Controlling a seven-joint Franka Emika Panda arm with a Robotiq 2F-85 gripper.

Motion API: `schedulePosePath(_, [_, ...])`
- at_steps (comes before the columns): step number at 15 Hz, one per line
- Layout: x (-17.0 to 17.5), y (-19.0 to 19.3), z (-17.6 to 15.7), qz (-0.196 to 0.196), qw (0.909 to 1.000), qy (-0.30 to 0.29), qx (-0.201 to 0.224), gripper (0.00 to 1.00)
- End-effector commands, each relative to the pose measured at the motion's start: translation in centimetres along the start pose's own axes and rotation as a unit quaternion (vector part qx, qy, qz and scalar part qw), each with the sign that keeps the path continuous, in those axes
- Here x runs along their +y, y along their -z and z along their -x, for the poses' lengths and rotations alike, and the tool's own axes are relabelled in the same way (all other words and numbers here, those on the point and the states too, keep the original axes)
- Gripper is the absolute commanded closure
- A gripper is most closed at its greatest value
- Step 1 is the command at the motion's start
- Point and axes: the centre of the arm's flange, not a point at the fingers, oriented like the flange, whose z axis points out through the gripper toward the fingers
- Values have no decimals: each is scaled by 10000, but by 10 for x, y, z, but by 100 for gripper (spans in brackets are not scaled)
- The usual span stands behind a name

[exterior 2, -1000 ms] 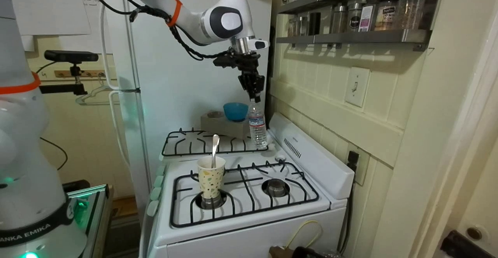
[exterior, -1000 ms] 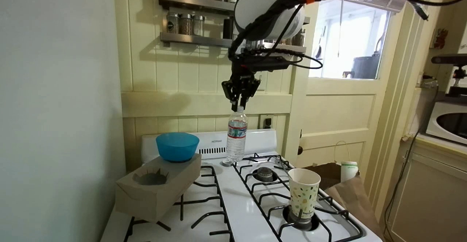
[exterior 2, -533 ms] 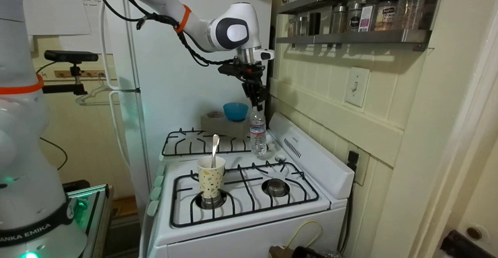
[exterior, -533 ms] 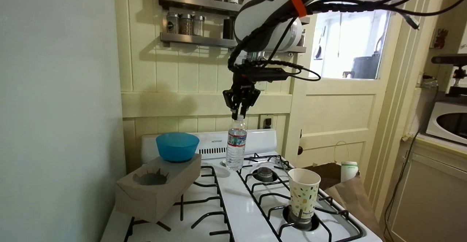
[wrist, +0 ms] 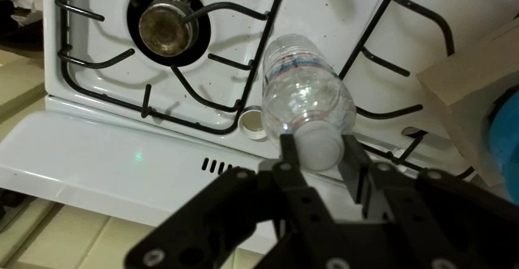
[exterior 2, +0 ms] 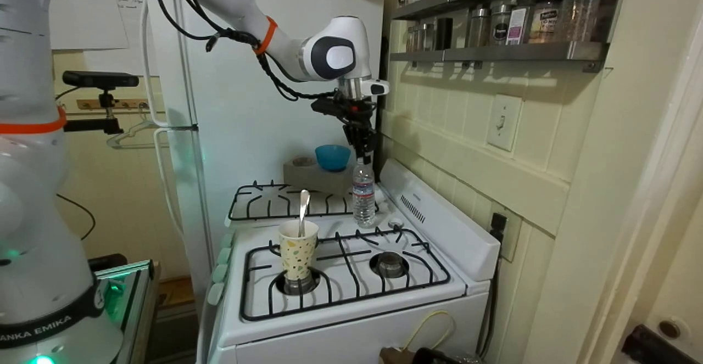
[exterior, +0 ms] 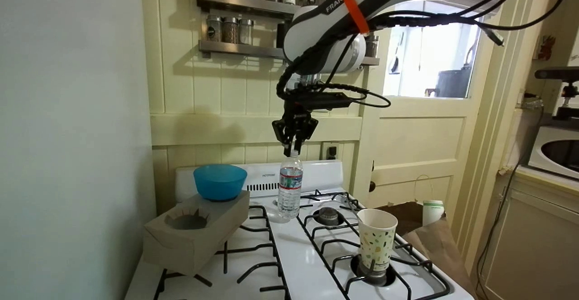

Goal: Move the plastic bottle from the cup holder and place it between the two sides of the stove

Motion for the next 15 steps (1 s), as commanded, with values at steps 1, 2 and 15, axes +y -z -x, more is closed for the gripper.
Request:
schedulePosePath(1, [-3, -3, -17, 39, 10000, -53, -47, 92])
schedulePosePath(2, [-3, -4, -20, 34, 10000, -52, -61, 92])
schedulePosePath(15, [-30, 68, -2, 246, 9977, 138, -622, 0])
